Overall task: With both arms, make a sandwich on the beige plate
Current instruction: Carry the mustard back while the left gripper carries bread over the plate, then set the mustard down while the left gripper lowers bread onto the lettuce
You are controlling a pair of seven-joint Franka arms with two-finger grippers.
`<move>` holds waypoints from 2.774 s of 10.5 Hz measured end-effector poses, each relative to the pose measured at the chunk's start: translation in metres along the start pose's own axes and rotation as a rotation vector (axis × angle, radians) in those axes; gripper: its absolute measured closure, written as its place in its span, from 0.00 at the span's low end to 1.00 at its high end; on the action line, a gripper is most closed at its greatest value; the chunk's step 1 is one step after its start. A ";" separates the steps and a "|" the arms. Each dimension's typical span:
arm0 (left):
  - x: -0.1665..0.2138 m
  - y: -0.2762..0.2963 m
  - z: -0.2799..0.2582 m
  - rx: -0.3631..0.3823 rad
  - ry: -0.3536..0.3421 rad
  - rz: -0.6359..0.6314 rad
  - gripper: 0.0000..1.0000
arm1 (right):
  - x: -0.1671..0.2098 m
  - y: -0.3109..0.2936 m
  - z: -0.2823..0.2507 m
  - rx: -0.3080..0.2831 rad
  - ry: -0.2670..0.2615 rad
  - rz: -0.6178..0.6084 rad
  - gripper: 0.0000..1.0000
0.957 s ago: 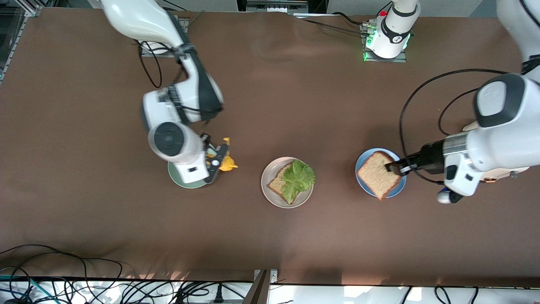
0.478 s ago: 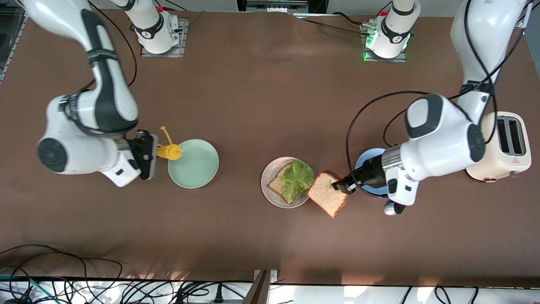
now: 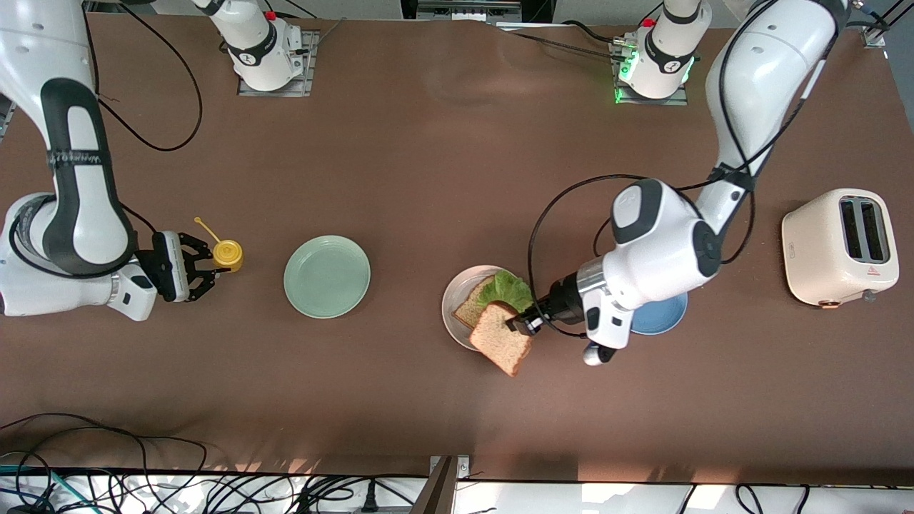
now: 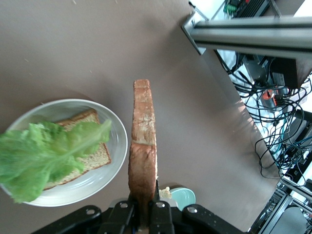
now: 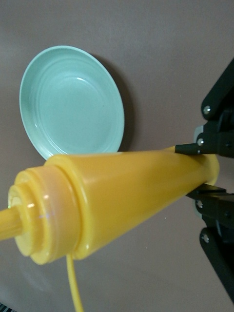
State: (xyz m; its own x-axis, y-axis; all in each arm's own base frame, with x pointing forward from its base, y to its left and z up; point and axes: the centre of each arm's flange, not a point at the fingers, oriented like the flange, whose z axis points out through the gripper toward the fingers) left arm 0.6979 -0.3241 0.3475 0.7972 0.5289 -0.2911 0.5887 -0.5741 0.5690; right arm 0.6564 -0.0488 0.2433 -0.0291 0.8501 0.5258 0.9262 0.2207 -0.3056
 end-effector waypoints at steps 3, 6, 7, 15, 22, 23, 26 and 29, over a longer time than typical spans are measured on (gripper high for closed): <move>-0.010 -0.002 0.019 0.013 -0.016 -0.003 0.91 | -0.027 0.012 0.047 0.017 0.118 -0.035 0.72; -0.015 -0.014 0.045 0.051 -0.028 -0.002 0.91 | -0.037 0.020 0.078 0.022 0.178 -0.056 0.72; -0.018 -0.018 0.055 0.066 -0.030 0.002 0.91 | -0.039 0.024 0.083 0.017 0.192 -0.064 0.73; -0.016 -0.036 0.073 0.124 -0.046 -0.008 0.91 | -0.054 0.037 0.074 -0.030 0.205 -0.069 0.26; -0.009 -0.065 0.089 0.199 -0.067 -0.030 0.91 | -0.032 0.008 -0.052 -0.118 -0.137 0.005 0.00; -0.009 -0.069 0.092 0.208 -0.070 -0.033 0.91 | -0.015 -0.007 -0.077 -0.146 -0.177 0.092 0.00; -0.005 -0.078 0.095 0.234 -0.079 -0.042 0.91 | 0.040 -0.048 -0.114 -0.253 -0.205 0.400 0.00; -0.003 -0.084 0.097 0.253 -0.087 -0.050 0.81 | 0.092 -0.097 -0.136 -0.336 -0.216 0.728 0.00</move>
State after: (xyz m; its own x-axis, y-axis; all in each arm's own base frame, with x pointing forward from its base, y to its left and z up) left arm 0.6594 -0.3384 0.2258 0.7687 0.5110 -0.3848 0.6333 -0.6926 0.3454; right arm 0.6154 -0.0570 0.4294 0.5809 0.8060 0.1136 0.8034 -0.5453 -0.2391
